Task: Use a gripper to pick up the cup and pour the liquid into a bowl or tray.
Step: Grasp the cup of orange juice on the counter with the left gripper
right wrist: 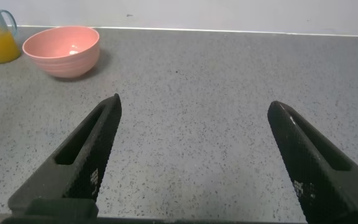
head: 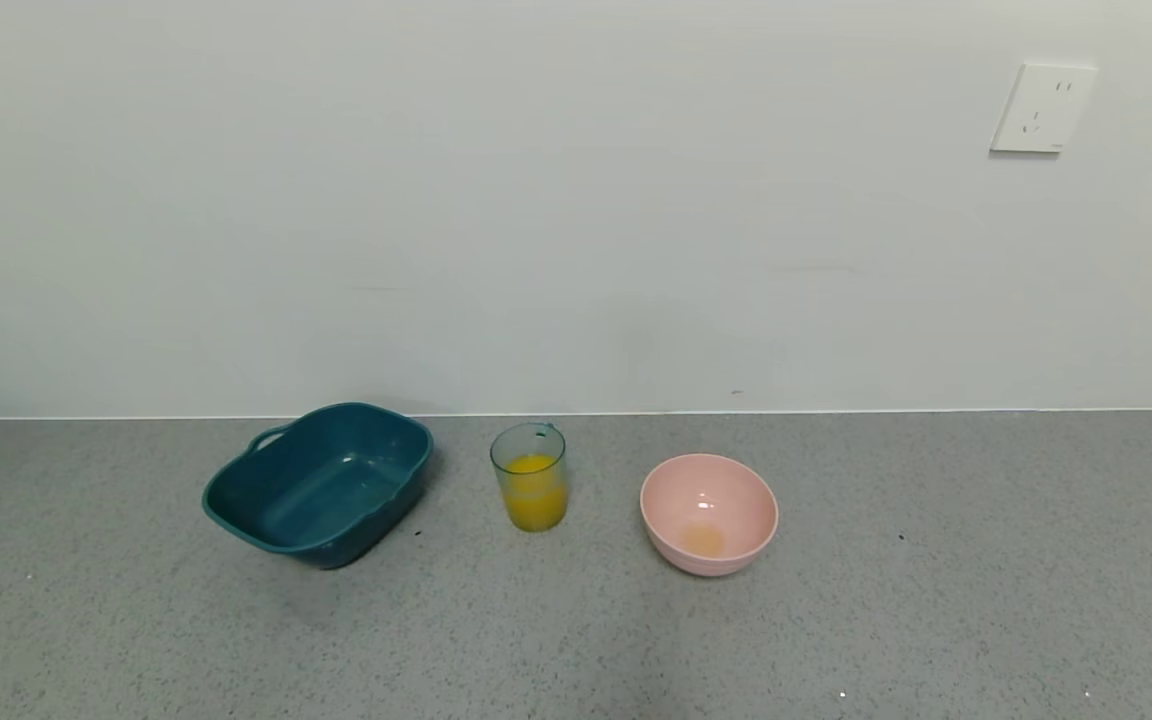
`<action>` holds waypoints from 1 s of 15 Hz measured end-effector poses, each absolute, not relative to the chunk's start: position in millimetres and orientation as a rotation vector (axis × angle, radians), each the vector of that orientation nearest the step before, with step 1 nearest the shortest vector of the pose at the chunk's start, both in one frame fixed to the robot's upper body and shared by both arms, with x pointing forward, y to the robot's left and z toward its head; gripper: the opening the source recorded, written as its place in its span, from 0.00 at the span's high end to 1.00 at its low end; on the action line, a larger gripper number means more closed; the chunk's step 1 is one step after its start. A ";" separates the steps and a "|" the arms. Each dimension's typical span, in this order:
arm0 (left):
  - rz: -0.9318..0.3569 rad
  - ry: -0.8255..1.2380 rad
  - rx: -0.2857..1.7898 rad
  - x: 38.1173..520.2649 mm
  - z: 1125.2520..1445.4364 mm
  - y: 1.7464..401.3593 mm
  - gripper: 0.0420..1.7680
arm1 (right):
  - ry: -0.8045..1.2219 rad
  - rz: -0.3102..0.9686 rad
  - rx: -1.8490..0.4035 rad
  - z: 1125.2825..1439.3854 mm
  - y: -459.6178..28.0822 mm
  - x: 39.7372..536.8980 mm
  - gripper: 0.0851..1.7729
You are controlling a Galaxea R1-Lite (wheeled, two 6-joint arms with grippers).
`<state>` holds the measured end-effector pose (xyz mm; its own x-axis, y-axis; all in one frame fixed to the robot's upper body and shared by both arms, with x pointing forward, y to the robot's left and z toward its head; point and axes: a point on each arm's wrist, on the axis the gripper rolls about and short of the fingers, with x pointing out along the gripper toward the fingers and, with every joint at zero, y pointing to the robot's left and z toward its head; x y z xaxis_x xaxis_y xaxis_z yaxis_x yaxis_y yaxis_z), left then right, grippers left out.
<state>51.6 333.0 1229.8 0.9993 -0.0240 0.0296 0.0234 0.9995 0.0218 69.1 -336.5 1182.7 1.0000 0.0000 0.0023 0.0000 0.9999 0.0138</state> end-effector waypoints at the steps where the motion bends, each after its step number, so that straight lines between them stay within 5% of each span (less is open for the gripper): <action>1: -0.024 -0.032 0.022 50.3 1241.6 333.0 0.03 | -0.002 0.000 0.014 1182.7 -336.5 69.1 0.04; 9: -0.144 0.162 0.076 111.0 1332.1 330.8 0.03 | -0.002 0.000 0.013 1182.8 -336.5 69.2 0.04; 15: -0.302 0.375 0.125 199.2 1357.0 304.4 0.03 | -0.003 0.000 0.013 1182.8 -336.5 69.1 0.04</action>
<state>199.2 304.4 1357.0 0.8865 -0.2667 -0.3782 0.3126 0.9477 0.0644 69.1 -336.5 1182.8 1.0000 0.0000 0.0028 0.0000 0.9999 0.0134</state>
